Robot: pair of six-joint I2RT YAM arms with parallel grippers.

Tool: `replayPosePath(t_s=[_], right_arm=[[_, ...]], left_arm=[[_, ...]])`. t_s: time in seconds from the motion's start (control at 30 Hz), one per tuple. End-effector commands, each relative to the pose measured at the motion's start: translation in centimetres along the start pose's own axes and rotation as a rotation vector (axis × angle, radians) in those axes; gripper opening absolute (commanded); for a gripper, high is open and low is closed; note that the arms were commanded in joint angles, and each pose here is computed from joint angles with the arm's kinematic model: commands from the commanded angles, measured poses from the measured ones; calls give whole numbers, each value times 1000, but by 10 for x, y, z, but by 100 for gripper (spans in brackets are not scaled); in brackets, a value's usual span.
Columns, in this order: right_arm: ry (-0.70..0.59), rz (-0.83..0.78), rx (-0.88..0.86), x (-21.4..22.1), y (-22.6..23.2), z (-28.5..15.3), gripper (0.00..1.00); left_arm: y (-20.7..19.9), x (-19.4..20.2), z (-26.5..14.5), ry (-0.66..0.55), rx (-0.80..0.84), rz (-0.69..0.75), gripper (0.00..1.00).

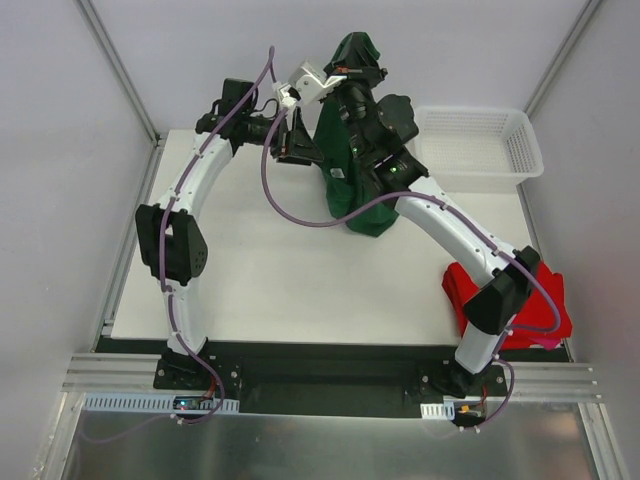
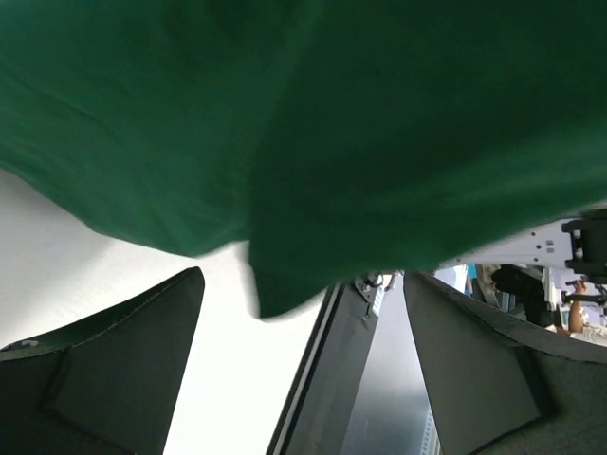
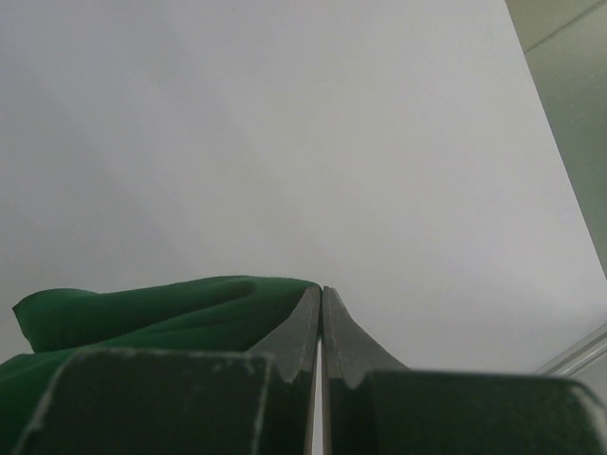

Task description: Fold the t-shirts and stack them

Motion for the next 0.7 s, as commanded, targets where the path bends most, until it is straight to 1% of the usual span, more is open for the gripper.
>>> replayPosePath(t_s=[0.0, 0.17, 0.53, 0.67], right_arm=[[-91, 55, 169, -38, -82, -16, 1], [-116, 49, 182, -46, -91, -16, 1], [-104, 43, 149, -38, -73, -19, 1], [-93, 56, 143, -37, -71, -19, 1]], left_arm=[[-6, -4, -16, -34, -33, 117, 87], [0, -1, -14, -28, -47, 114, 87], [-13, -9, -18, -45, -49, 166, 87], [-16, -16, -18, -58, -63, 218, 86]])
Point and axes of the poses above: each gripper's point midway between its finger pads, its own z axis out along the fingers, its own y axis along the line the jaws close on, x = y × z, the point moved 1 cm from there along -z, back along the fingers, and after that the axes turned 10 degrees about z, right-handed, at the moved point
